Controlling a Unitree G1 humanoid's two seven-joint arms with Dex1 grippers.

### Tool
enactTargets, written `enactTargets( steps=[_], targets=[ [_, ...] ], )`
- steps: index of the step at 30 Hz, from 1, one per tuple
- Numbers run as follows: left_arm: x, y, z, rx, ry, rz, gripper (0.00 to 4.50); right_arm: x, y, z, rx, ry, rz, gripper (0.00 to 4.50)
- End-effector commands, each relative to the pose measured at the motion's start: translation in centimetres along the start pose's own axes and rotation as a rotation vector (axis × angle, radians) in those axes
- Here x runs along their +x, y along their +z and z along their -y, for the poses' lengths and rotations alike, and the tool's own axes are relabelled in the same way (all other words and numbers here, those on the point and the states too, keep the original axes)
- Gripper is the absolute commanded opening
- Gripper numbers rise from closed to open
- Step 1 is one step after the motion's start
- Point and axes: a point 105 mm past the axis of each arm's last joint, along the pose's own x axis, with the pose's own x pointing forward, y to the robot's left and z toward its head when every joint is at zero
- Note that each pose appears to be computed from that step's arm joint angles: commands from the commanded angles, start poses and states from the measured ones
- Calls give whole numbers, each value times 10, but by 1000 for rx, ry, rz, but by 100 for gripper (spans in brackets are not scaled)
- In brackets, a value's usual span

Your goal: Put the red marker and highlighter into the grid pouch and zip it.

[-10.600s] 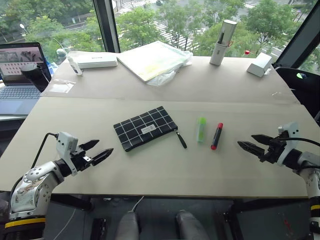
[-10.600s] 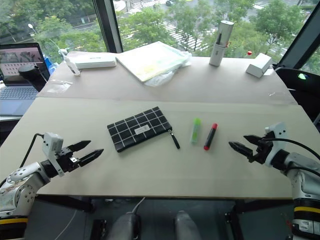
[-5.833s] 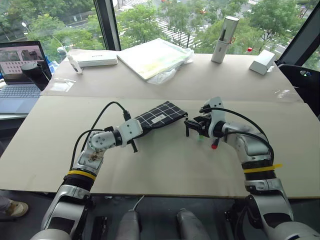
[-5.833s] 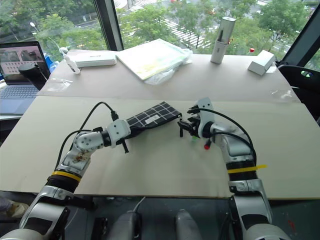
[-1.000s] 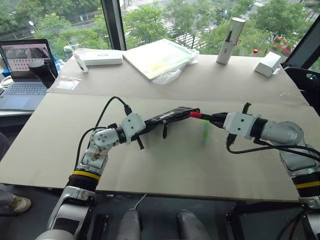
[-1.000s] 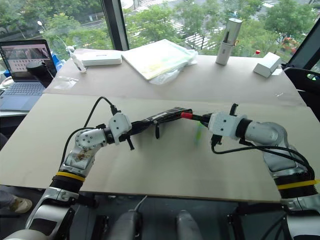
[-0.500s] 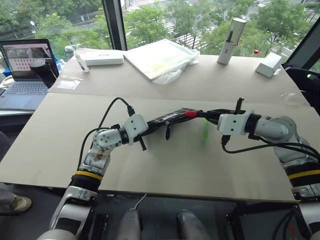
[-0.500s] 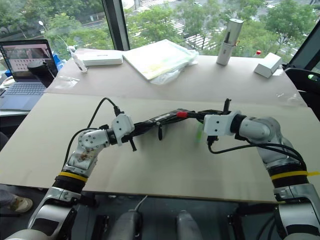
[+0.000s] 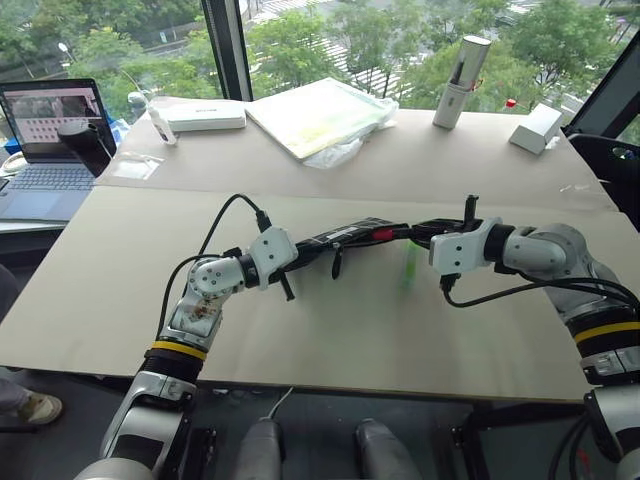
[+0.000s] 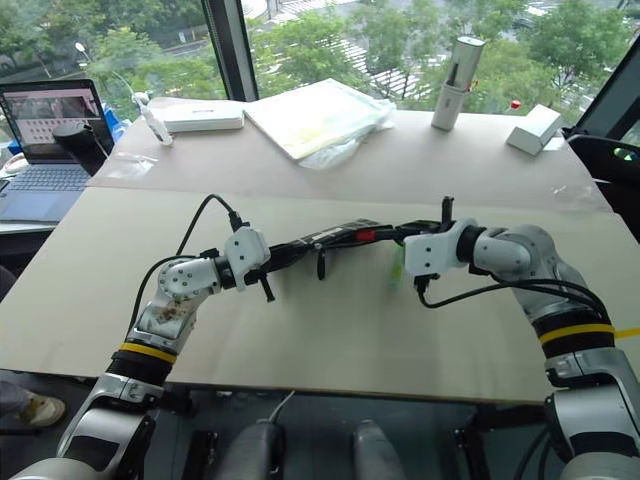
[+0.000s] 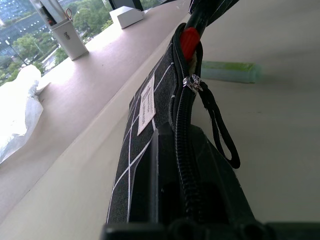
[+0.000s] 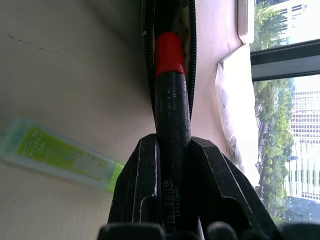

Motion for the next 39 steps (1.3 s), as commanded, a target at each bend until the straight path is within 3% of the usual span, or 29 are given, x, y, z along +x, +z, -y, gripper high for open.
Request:
enactTargets(
  steps=[1, 14, 15, 20, 24, 28, 30, 32, 35, 39],
  targets=[
    [5, 19, -6, 48, 4, 59, 0, 18, 21, 8, -67, -13, 80, 50],
    [5, 19, -6, 50, 6, 59, 0, 74, 59, 9, -39, 4, 200, 50],
    [4, 19, -7, 50, 7, 59, 0, 75, 59, 8, -24, 6, 203, 151],
    [2, 17, -6, 49, 10, 53, 0, 65, 38, 21, 86, -59, 139, 309],
    [2, 15, -5, 47, 8, 48, 0, 42, 17, 36, 127, -120, 108, 309],
    [2, 14, -4, 47, 4, 46, 0, 11, 6, 50, 393, -196, 166, 309],
    [2, 13, -3, 46, 1, 44, 0, -8, -3, 51, 655, -226, 197, 309],
    [2, 13, -3, 45, 0, 42, 0, -21, -6, 49, 793, -244, 210, 309],
    [1, 12, -2, 41, -1, 40, 0, -26, -18, 29, 1058, -308, 90, 309],
    [0, 11, -1, 37, 1, 40, 0, -28, -20, -7, 1265, -327, -84, 309]
  ],
)
